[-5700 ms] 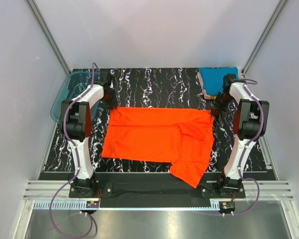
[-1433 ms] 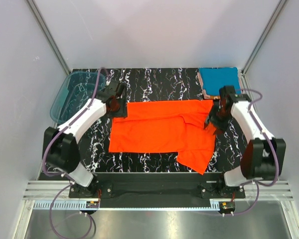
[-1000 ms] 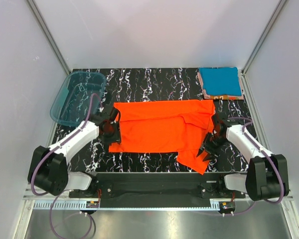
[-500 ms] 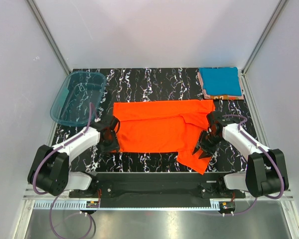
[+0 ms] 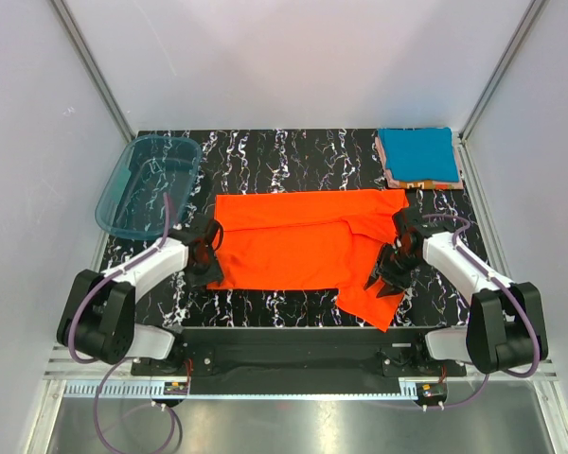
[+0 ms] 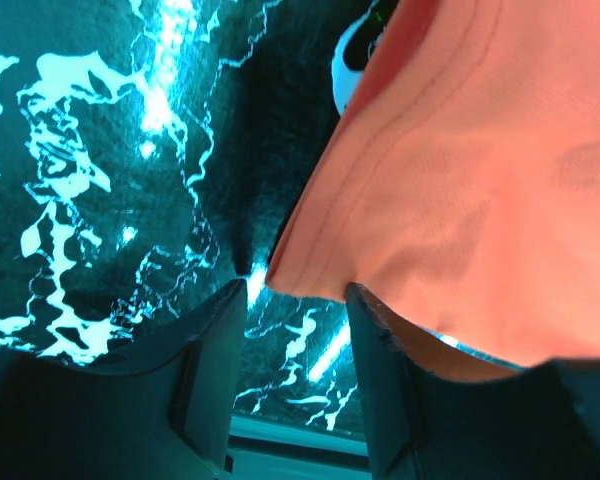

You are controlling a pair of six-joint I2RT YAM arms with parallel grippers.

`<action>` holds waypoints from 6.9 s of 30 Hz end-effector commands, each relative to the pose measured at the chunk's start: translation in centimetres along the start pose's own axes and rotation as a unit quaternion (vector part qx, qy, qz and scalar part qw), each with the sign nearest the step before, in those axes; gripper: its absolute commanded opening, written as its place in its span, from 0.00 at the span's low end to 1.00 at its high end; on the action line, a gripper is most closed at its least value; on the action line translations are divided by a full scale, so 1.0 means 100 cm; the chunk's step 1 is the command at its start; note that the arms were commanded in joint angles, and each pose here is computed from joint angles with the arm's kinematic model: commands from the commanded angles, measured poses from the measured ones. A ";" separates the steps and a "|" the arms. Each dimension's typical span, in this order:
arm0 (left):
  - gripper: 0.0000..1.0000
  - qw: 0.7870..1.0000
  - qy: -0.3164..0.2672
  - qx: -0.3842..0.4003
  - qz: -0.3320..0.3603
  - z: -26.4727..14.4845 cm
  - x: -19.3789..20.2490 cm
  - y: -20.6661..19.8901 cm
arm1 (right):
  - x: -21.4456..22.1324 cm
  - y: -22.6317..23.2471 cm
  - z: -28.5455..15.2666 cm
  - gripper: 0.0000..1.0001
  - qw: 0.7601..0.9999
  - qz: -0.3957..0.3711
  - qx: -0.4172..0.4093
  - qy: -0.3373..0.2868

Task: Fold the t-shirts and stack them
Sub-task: Fold the tshirt

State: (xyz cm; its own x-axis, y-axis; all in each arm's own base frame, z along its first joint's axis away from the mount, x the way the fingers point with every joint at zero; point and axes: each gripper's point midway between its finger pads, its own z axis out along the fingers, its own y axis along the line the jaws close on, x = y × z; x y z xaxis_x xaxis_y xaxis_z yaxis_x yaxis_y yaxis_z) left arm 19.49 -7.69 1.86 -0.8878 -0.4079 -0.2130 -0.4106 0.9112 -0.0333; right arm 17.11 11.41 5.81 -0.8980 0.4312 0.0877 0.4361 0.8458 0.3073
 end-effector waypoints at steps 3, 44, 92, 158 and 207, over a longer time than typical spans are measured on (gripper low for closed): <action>0.44 1.000 -0.007 0.011 -0.011 0.011 -0.014 -0.009 | -0.011 0.014 -0.004 0.48 1.000 -0.019 -0.013 -0.009; 0.00 0.999 -0.040 -0.008 0.025 0.022 -0.100 -0.018 | -0.004 0.039 0.031 0.60 0.985 -0.136 0.096 -0.048; 0.00 1.000 -0.007 0.021 0.013 0.031 -0.091 -0.010 | 0.051 0.030 0.045 0.48 0.980 -0.169 0.098 -0.041; 0.01 0.997 0.078 -0.015 -0.024 -0.031 -0.042 0.016 | -0.064 0.060 -0.068 0.00 0.984 -0.130 0.042 -0.116; 0.00 0.989 0.127 -0.011 -0.071 -0.020 -0.130 -0.028 | -0.210 0.110 -0.054 0.00 0.980 -0.149 0.015 -0.132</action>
State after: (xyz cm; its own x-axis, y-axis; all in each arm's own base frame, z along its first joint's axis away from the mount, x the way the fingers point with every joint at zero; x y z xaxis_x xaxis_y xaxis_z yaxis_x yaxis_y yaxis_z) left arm 31.37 -5.53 6.10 -0.8515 -0.5228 0.0413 -0.5240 0.8512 -0.0302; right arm 38.72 9.68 11.61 -0.9490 0.2328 -0.2128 0.1864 0.9582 0.2169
